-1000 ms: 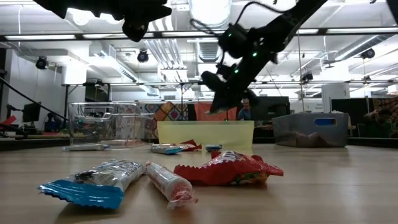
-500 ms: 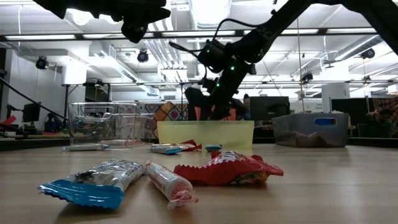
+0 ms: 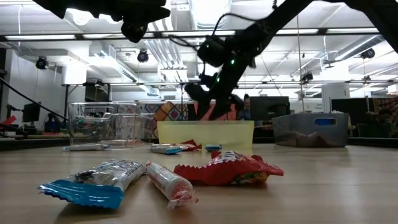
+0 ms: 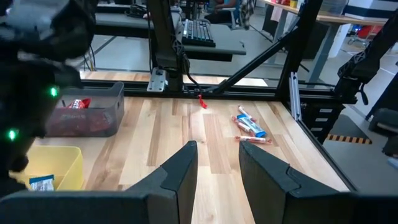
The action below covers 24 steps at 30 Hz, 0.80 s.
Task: Sort candy
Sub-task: Put the red candy into the black bin
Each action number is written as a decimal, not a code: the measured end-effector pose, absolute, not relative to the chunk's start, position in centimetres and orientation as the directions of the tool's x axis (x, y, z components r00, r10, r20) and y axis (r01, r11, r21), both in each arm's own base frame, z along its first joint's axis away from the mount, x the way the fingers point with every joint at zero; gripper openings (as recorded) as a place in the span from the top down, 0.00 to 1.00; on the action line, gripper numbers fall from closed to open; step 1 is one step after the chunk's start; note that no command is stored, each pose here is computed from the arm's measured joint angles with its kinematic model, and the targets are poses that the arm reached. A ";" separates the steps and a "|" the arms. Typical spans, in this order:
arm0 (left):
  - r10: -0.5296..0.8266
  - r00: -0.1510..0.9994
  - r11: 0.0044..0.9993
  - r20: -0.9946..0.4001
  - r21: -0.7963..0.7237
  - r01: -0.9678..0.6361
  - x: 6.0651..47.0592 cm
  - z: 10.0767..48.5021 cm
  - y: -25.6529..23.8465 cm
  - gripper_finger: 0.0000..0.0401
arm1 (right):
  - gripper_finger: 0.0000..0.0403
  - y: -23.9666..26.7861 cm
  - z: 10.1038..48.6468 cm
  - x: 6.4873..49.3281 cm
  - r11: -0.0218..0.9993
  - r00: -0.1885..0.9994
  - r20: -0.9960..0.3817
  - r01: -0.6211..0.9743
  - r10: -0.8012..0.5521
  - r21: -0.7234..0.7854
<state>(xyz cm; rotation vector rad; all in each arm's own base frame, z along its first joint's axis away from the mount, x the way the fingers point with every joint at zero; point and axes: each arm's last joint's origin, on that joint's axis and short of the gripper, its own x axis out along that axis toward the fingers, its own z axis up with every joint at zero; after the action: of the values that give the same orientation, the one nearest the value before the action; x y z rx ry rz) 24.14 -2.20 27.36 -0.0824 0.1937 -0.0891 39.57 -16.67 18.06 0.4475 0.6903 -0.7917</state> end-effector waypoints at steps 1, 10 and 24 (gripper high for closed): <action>-0.096 0.977 0.993 -0.188 -0.091 0.080 24.1 27.4 -2.2 0.74 | 0.51 -16.6 18.6 39.4 0.639 0.504 -0.725 0.761 -0.470 0.115; -0.097 0.978 0.992 -0.187 -0.095 0.080 24.1 27.4 -2.2 0.74 | 0.91 -16.2 20.2 37.6 0.711 0.354 -0.898 0.700 -0.262 0.068; -0.140 0.950 0.974 -0.280 -0.211 0.082 23.8 26.5 -3.2 0.74 | 0.98 -7.7 28.3 34.3 0.843 0.365 -0.913 0.536 -0.184 0.045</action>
<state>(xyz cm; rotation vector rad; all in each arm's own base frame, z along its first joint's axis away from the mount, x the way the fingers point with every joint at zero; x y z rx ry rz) 23.79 -3.25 26.51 -0.1991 0.2980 -0.1137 34.29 -7.67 28.31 0.3640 1.1068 -0.4759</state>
